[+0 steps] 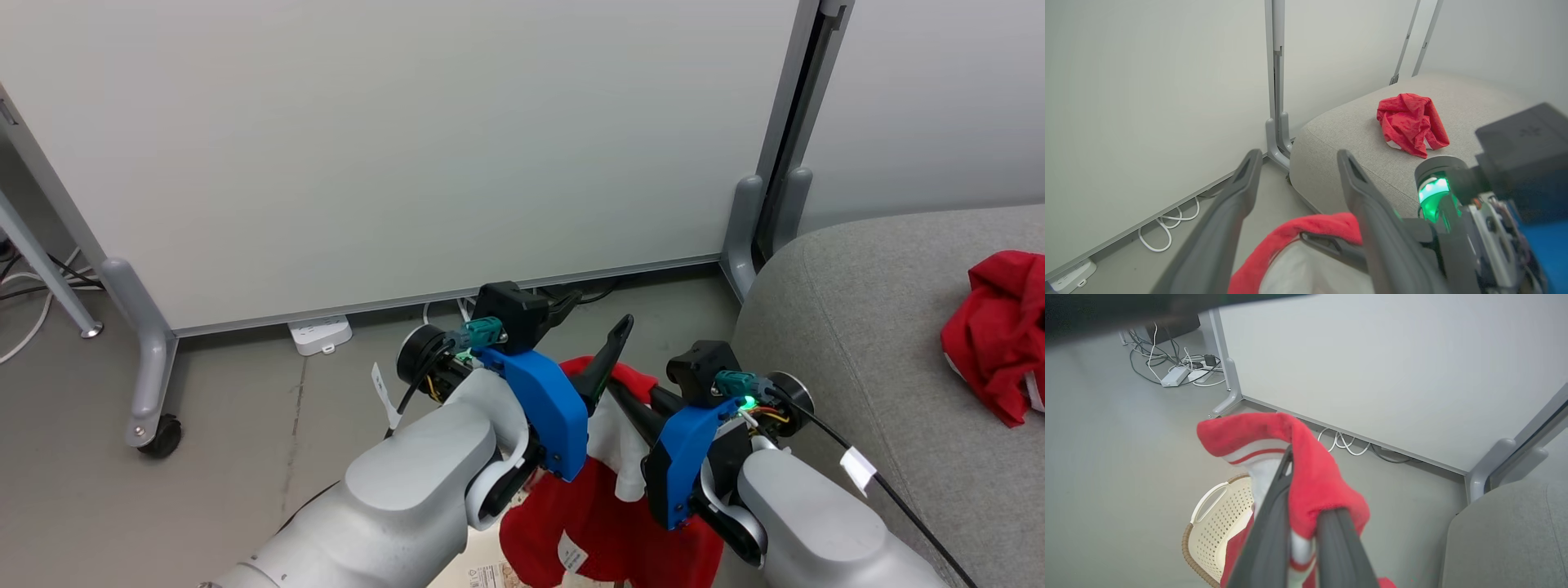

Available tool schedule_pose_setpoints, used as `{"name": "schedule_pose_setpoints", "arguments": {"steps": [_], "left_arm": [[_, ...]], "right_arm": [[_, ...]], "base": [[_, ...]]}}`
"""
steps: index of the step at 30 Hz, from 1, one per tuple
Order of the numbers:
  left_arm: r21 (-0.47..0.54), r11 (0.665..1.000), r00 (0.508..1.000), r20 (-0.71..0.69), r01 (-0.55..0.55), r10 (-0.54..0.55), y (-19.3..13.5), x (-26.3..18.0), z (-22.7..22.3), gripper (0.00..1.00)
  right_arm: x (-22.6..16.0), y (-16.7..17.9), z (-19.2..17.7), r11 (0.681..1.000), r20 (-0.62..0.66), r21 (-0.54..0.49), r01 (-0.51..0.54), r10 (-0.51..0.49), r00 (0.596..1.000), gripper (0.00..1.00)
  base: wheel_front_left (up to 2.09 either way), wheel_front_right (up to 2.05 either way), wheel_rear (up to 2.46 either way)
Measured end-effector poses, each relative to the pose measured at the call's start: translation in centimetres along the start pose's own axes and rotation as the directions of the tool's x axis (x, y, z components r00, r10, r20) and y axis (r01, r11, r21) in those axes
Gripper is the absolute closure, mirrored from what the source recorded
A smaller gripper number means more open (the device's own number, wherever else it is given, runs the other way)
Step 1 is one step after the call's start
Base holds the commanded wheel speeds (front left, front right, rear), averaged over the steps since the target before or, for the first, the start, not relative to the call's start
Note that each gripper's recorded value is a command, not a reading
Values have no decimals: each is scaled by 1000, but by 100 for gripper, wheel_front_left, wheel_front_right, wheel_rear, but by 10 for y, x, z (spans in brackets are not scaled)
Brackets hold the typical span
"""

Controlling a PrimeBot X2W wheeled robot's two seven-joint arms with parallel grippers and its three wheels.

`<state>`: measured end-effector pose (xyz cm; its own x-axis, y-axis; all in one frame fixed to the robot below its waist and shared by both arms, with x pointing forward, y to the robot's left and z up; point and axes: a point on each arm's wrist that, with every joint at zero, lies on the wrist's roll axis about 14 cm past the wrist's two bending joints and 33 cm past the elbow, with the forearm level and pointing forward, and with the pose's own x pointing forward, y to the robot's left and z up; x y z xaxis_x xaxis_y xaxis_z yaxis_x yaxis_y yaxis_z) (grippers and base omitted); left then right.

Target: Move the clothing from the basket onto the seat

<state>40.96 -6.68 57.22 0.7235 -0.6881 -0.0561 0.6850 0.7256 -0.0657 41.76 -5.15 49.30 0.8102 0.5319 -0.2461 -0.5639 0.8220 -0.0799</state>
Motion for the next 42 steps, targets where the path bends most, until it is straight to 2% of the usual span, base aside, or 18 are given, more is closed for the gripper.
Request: {"name": "schedule_pose_setpoints", "arguments": {"steps": [5, 8, 23, 30, 42], "left_arm": [[-15, 1000, 999, 45, -19, 20, 5, -1, 5, 0], [-47, 998, 999, 41, -32, 34, 7, -7, -8, 0], [-81, 987, 976, 158, -141, 153, 35, -79, -38, 0], [-94, 968, 961, 132, -234, 245, 52, -109, -63, 0], [-84, 965, 958, 123, -250, 259, 55, -117, -72, 0]], "right_arm": [[-1, -1, 1, 1000, 8, 9, 5, -5, 1000, 100], [0, -4, 4, 1000, 22, 12, 11, -12, 1000, 100], [1, -18, 4, 999, 37, 29, 40, -41, 998, 100], [-1, -19, 1, 998, 32, 36, 48, -49, 998, 100], [-2, -18, -1, 998, 26, 43, 50, -51, 998, 100]], "base": [[0, 0, 0], [0, 0, 0], [0, 0, 0], [0, 0, 0], [0, 0, 0]]}}
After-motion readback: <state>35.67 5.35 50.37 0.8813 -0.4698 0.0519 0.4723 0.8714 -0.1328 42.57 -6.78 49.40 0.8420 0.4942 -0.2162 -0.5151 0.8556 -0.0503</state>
